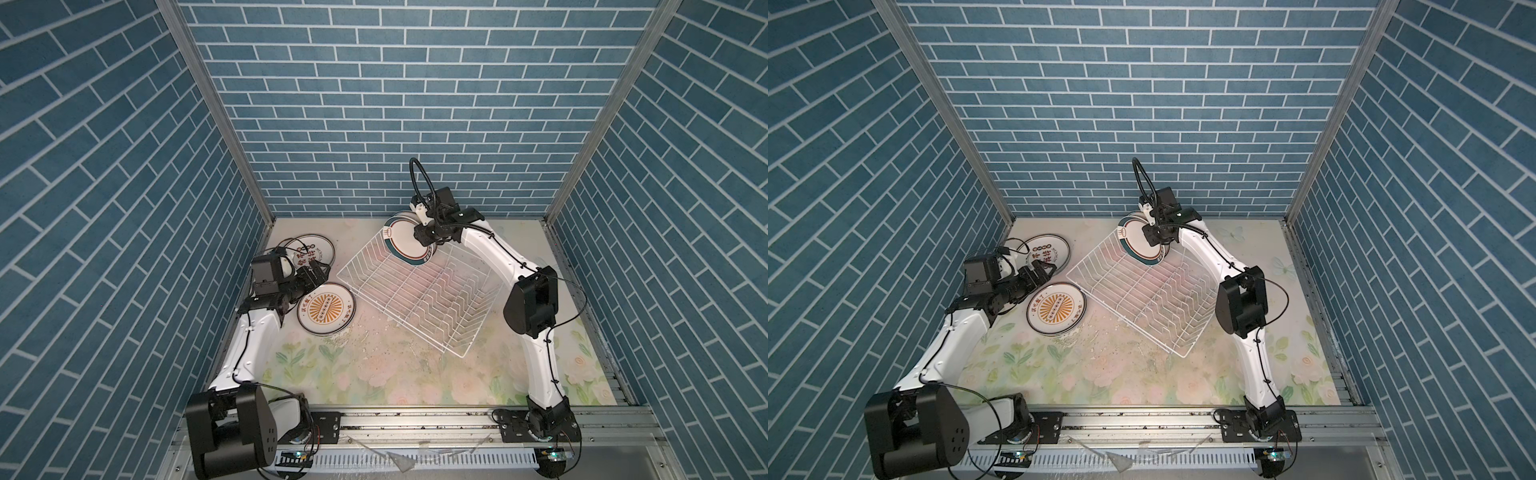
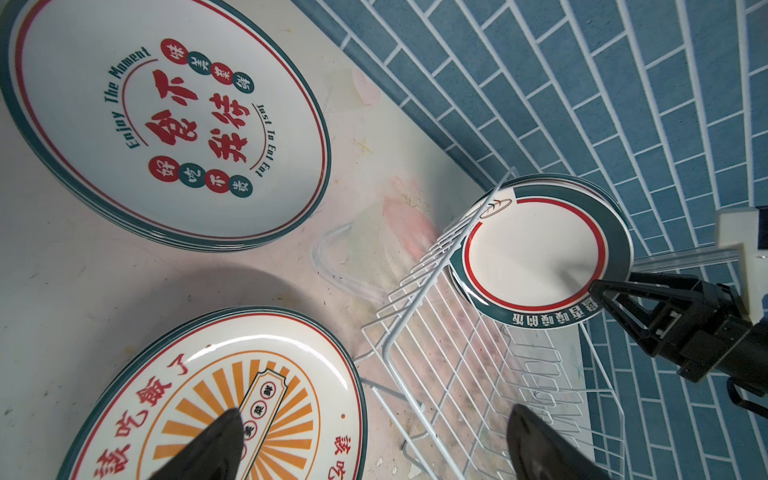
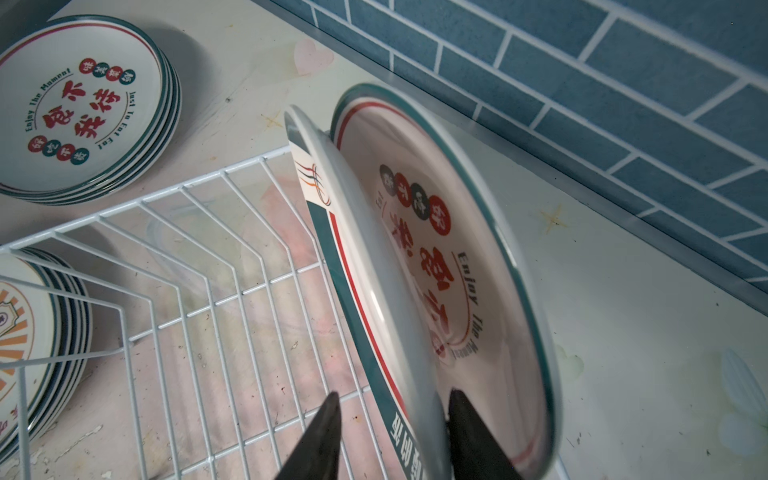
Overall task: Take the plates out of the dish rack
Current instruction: 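Grip the green-rim plate in the rack with right while left approaches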
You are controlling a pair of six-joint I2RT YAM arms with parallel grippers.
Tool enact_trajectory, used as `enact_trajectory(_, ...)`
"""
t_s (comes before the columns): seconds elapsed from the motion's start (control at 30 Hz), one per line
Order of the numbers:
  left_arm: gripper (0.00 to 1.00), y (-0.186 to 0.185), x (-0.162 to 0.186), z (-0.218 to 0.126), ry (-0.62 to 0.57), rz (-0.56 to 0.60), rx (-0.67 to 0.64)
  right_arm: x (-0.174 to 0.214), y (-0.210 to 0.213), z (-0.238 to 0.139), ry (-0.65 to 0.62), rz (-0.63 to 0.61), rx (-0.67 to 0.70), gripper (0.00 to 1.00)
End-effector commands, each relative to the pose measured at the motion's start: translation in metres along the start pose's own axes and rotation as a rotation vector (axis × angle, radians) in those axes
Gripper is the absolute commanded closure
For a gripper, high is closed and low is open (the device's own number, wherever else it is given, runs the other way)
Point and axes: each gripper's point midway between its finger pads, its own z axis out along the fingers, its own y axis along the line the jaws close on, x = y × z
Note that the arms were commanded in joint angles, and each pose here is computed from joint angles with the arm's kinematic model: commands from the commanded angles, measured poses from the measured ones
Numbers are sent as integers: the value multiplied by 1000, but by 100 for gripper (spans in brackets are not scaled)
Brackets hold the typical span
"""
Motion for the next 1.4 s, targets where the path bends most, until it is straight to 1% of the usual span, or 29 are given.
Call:
enact_trajectory(0.0,1,3,4,5,11,0,-1,4,12,1,21,-67,-61,60)
enact_trajectory(0.17,1,3,5,6,12,-3,1,7,16,5,27,-100,-58,68)
enact_trajectory(0.5,1,3,5,5,11,-2,-1,7,18,19,21,-140,-35,75)
enact_trajectory(0.7,1,5,6,7,15,-9,-2,7,16,24,19,-172,31,80)
enact_trajectory(0.77,1,6,6,8,16,-10,-2,7,17,24,17,-173,32,80)
enact_trajectory(0.97,1,7,5,9,15,-11,-5,11,24,26,26,-187,30,87)
enact_trajectory(1.1,1,8,6,13,21,-17,-5,12,25,24,26,-200,51,91)
enact_trajectory(1.27,1,10,6,16,24,-24,-5,12,25,18,14,-212,70,94)
enact_trajectory(1.33,1,10,7,17,24,-27,-5,16,25,22,21,-213,77,95)
enact_trajectory(1.37,1,12,7,17,25,-30,-8,7,25,8,-9,-214,85,95)
